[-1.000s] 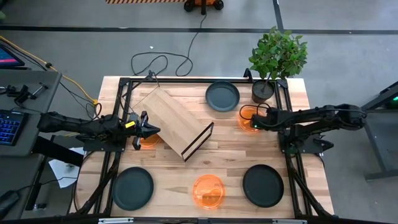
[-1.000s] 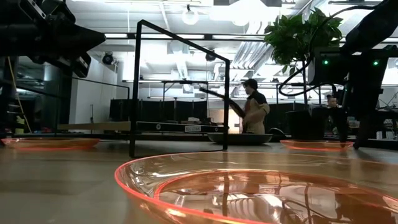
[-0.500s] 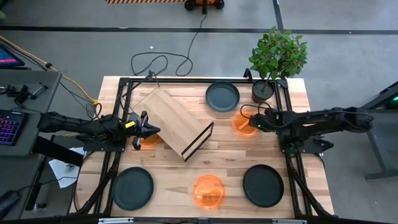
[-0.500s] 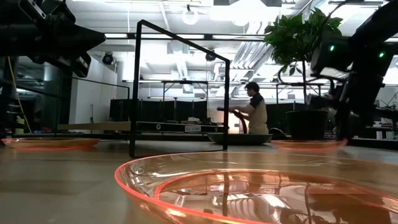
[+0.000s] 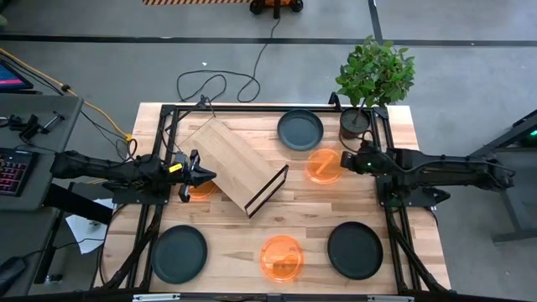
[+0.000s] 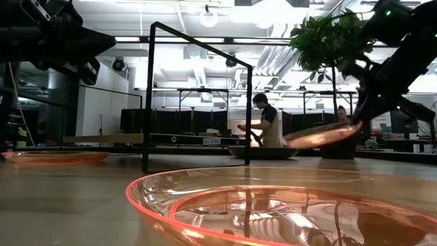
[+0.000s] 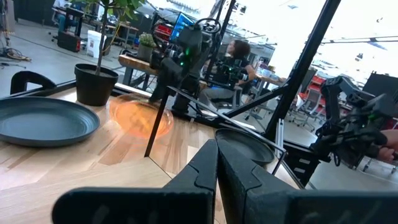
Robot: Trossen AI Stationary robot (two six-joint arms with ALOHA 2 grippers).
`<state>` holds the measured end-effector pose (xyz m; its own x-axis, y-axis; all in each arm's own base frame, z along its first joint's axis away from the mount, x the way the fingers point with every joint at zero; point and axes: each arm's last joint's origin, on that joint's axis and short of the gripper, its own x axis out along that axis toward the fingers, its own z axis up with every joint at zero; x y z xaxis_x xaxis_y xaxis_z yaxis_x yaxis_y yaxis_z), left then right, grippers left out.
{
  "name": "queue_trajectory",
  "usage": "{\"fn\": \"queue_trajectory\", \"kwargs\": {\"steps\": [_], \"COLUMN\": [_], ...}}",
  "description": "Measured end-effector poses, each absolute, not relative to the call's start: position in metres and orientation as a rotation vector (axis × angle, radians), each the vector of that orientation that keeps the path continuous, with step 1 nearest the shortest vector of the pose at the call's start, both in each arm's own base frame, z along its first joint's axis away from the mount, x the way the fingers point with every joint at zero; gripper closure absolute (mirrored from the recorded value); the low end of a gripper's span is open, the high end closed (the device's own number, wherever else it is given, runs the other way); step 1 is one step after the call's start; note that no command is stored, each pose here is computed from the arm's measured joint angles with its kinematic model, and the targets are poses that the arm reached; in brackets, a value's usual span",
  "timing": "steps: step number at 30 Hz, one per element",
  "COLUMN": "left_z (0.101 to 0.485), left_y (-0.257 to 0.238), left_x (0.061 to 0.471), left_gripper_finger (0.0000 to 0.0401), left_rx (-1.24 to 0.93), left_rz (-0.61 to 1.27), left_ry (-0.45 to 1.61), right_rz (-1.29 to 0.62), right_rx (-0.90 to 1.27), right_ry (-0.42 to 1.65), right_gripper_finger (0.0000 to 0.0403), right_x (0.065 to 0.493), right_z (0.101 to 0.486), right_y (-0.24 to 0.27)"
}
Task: Place and stack plates onto a shelf
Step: Put the top orange plate on the shelf
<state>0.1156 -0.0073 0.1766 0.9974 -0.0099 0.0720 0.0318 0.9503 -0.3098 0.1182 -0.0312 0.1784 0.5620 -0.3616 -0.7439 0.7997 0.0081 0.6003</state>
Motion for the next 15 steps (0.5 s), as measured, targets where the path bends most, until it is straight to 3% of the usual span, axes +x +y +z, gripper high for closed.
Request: {"fn": "queue_trajectory", "kwargs": {"steps": [15], "left_z": [0.177], "left_y": [-0.007], "left_x": [0.116], "left_gripper_finger": [0.0400], "left_rx": [-0.316], "left_rz": [-0.021], "left_ry": [-0.069], "right_rz": [-0.729], "right_rx": [1.242], "right_ry": [-0.036], "right_gripper_finger": [0.0403], "right_x": [0.149], "right_z": [0.214], "right_y": [-0.047]}}
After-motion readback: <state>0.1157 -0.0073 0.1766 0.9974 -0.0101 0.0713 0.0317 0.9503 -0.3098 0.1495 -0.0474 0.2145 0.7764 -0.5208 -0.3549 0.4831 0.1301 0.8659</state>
